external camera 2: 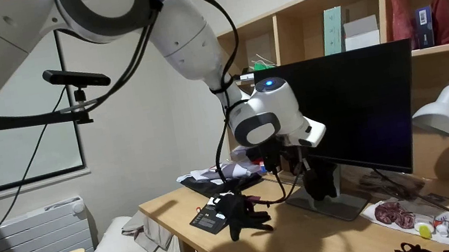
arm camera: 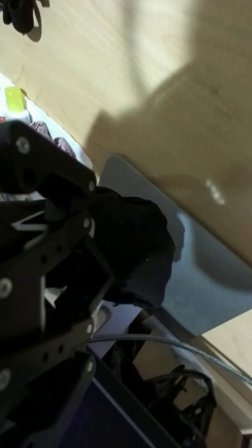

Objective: Move the black glove on the right to the left side of the desk

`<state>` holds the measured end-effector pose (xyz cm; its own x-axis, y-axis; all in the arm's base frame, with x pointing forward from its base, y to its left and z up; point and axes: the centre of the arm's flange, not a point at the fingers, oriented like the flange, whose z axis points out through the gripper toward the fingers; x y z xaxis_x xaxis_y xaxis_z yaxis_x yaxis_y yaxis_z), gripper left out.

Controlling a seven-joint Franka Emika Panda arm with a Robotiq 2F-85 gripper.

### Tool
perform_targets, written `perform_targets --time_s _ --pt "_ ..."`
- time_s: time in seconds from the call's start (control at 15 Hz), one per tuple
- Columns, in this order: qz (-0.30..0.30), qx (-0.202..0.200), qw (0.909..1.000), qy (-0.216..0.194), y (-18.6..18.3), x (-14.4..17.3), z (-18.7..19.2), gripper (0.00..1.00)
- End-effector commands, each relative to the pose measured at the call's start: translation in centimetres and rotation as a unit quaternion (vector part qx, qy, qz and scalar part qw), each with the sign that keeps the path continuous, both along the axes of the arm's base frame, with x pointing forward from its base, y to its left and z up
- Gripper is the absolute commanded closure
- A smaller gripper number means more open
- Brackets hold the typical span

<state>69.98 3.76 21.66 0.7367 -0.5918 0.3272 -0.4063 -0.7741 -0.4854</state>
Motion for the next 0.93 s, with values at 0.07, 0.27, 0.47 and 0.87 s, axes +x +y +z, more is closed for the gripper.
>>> perform_targets --time_s 0.07,0.27,0.47,0.87 --pt "0.015 0.022 0.9935 -0.111 -0.7 0.3 -2.5 0.93" --pt "0.026 0.023 0.9896 -0.14 -1.3 0.5 -4.2 0.92" --pt "0.034 0.034 0.9912 -0.123 -2.4 -0.1 -6.7 0.93" --pt "0.045 0.035 0.9931 -0.102 -4.6 -1.5 -9.9 0.5"
